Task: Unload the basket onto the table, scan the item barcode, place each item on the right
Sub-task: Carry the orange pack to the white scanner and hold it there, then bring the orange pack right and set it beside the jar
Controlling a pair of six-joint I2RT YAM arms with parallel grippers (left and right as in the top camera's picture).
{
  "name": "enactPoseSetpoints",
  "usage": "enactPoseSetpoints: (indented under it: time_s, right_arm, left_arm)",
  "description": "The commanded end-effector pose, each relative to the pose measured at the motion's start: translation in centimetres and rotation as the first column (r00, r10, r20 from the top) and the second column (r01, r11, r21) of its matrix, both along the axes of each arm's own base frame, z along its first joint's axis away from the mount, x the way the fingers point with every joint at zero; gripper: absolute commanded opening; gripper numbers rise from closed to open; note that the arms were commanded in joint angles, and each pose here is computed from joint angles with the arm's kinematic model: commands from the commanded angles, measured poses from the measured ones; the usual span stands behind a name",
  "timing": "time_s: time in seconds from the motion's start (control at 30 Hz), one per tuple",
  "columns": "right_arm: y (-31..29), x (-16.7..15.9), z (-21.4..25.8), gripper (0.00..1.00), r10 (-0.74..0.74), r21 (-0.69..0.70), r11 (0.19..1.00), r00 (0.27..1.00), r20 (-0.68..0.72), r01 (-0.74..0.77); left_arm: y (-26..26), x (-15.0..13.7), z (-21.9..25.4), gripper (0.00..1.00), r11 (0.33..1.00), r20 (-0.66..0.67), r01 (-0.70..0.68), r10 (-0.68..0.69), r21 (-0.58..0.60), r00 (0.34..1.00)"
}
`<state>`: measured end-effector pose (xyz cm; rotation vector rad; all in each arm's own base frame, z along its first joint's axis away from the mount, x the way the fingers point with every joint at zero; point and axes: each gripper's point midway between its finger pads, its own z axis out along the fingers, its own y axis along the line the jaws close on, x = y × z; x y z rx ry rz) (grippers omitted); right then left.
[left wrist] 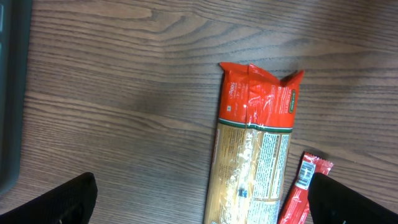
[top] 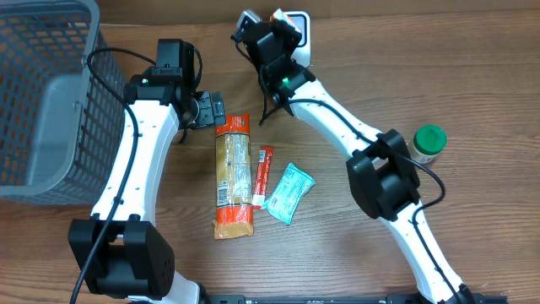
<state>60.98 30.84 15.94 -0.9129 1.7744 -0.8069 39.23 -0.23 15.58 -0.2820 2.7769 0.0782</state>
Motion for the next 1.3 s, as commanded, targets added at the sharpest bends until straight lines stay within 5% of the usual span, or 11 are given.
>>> enactPoseSetpoints:
  time_s: [0.0,0.8,1.0,1.27]
  right_arm:
    - [-0.9,1.2,-1.7,0.04,-0.006,-0.044,0.999,1.000,0.001,0.007]
    - [-2.2,3.0,-1.9,0.04,0.034,-0.040,0.999,0.999,0.010,-0.033]
    - [-7.1,2.3,4.8,0.03,-0.355,0.250,0.921,0.906,0.231,0.298]
    - [-5.9,-1.8,11.8,0.03,-0.292,0.412,0.884,0.949,0.118,0.221]
  left_arm:
    - [0.1,0.3,1.0,1.00,1.000,0.027,0.002,-0.002,0.007,1.000]
    - [0.1,0.3,1.0,1.00,1.000,0.027,0.002,-0.002,0.007,1.000]
    - [0.1,0.3,1.0,1.00,1.000,0.027,0.002,-0.002,0.007,1.000]
    - [0.1,0.3,1.0,1.00,1.000,0.027,0.002,-0.002,0.007,1.000]
